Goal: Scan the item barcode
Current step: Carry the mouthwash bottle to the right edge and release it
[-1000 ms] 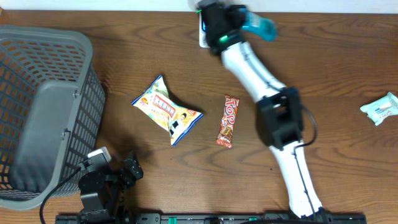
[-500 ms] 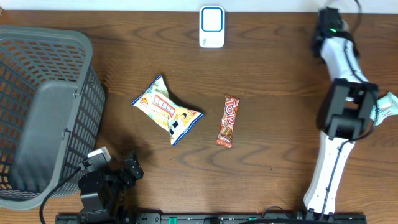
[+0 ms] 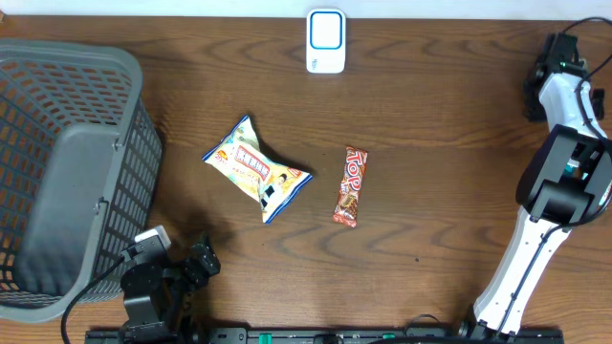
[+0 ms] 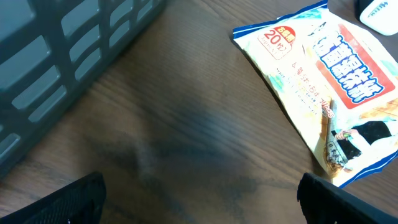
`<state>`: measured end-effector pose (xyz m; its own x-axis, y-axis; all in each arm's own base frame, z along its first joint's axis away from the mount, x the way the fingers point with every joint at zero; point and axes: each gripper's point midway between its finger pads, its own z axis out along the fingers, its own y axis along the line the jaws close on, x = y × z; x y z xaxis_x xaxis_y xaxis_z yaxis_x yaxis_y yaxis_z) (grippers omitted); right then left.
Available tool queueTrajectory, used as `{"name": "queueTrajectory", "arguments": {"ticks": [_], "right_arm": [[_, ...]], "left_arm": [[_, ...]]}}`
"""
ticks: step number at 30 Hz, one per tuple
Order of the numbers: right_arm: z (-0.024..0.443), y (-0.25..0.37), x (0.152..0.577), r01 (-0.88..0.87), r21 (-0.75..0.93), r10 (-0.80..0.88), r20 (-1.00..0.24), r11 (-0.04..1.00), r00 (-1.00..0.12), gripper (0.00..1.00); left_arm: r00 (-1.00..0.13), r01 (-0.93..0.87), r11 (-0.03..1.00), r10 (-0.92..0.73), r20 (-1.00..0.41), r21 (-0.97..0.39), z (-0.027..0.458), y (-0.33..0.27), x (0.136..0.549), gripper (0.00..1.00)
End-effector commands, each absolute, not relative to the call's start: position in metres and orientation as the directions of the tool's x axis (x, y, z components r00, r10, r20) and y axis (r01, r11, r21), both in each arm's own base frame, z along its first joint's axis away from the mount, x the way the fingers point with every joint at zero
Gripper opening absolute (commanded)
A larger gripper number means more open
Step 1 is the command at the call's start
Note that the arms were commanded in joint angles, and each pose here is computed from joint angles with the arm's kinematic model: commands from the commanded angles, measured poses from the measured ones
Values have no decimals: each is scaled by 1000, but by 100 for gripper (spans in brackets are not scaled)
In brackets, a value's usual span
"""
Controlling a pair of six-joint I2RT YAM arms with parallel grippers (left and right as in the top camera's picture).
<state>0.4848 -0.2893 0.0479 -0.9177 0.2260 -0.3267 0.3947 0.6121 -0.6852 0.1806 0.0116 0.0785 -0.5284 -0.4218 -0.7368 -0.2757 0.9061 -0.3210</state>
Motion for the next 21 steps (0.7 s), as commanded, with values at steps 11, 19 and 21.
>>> {"name": "queueTrajectory", "arguments": {"ticks": [11,19,21], "right_arm": [[261,-46,546,208,40,173,-720,977,-672,99],[273,71,448,335,277,431,-468,901,-772,99],[249,96,430,408,276,487,-359,870,-796,99]], "left_arm": [[-520,-273,910,-414,-747,-313,82,13,181,98],[-520,-273,909,-414,-747,-313,82,13,181,98],[-520,-273,910,-414,-747,-313,82,13,181,98]]}}
